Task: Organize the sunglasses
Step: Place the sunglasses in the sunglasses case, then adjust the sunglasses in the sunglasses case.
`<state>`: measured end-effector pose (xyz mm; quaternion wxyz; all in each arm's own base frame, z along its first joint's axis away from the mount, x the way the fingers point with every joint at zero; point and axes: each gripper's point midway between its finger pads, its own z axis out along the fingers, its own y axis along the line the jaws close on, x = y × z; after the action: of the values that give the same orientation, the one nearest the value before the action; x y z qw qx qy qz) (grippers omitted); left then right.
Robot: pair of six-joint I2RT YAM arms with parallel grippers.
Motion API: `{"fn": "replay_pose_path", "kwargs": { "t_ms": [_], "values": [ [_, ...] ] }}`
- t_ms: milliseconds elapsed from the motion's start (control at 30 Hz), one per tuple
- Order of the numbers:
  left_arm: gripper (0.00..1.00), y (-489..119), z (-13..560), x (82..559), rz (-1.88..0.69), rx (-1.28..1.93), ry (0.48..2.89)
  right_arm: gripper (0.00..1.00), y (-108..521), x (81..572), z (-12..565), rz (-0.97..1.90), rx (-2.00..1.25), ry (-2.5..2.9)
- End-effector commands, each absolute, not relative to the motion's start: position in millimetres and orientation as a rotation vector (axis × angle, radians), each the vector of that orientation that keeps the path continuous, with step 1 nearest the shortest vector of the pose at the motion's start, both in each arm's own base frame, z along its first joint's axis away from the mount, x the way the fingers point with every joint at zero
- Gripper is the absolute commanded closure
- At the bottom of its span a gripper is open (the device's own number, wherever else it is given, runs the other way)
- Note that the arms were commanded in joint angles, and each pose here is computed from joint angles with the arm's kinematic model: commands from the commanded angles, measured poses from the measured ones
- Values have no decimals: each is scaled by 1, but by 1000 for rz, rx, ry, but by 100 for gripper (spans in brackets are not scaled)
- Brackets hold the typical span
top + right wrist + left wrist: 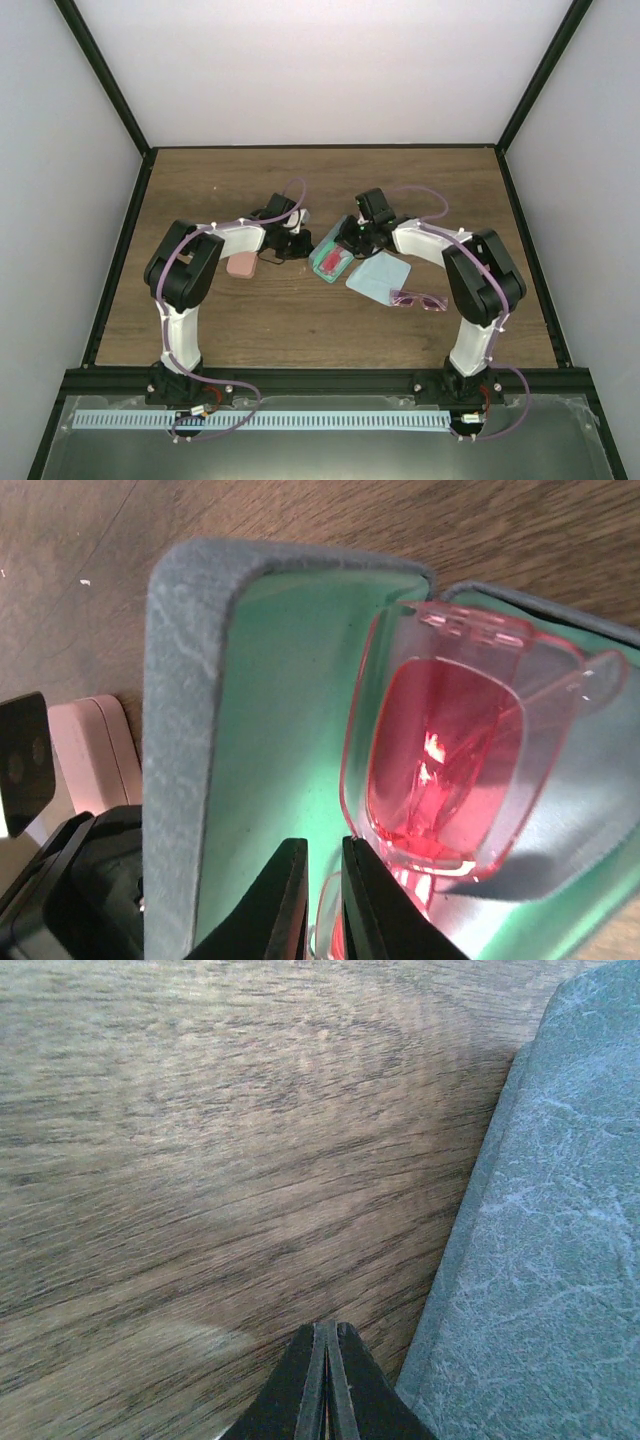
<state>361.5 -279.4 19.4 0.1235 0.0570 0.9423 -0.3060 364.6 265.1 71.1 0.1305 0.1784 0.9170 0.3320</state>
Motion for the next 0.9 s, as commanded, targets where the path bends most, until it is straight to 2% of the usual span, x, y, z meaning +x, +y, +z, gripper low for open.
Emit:
{"fn": "replay_pose_path", "kwargs": {
  "t_ms": [0,400,867],
  "values": [
    [96,-276,21,354,-870,198,2760,90,281,376,78,1008,459,2652],
    [96,-270,20,347,-839,226,2775,89,283,386,60,954,468,2695],
    [96,-271,14,345,-868,192,2770,88,266,362,71,910,482,2717]
  ]
}}
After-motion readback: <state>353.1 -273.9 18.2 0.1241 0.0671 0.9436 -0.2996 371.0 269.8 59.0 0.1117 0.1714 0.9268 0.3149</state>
